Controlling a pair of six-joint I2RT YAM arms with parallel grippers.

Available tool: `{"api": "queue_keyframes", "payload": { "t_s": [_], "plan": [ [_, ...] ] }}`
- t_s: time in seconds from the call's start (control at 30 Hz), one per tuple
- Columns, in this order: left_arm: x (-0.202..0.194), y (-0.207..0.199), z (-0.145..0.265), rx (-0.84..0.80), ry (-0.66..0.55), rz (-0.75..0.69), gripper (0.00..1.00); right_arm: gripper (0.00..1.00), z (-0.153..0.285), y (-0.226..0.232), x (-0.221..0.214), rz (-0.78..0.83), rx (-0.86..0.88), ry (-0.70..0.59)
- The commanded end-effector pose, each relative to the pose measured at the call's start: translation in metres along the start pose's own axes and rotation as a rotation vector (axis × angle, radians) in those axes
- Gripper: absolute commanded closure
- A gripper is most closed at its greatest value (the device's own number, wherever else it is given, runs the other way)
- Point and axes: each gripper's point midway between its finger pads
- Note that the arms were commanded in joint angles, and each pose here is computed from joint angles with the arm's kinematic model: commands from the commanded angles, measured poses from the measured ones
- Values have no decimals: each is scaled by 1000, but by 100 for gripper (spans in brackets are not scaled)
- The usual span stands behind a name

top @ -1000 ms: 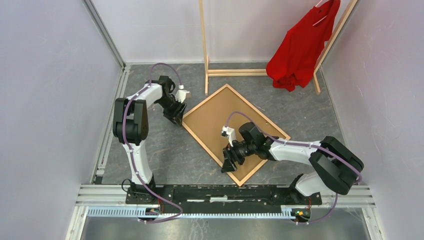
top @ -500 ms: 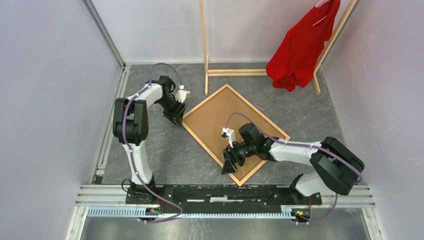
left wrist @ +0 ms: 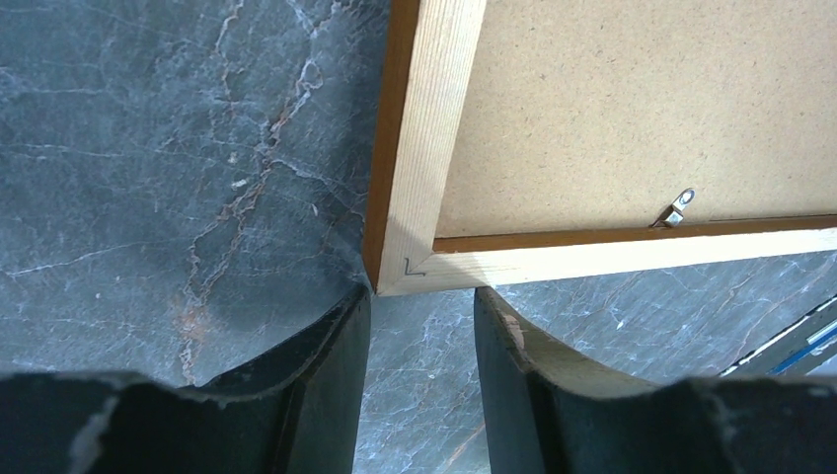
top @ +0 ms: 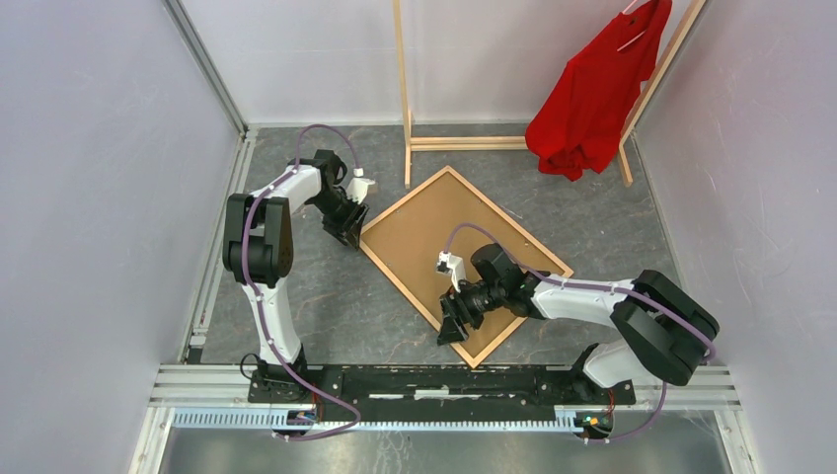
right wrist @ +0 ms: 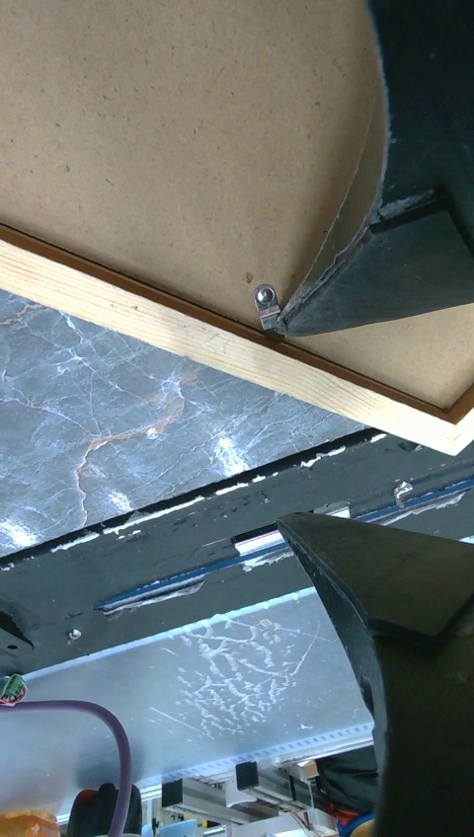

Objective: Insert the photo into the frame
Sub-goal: Install the photo frame at the center of the board.

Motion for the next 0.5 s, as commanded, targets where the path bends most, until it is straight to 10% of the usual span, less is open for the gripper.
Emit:
{"api": "queue_keyframes", "payload": {
  "t_s": [0.0,0.47],
  "plan": [
    [8,-3,-15,-18,-26,-101,50,27,-5,-10,-17,-54,-34,34],
    [8,-14,-16,-51,-26,-152,51,29,-1,-2,22,-24,-66,-46]
  ]
}}
Point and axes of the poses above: each gripper's point midway between its finger pads, its own z axis back along the fingers, its own y axis along the line the jaws close on, x = y × z, and after that the axes turned 4 degrees about -z, right-handed
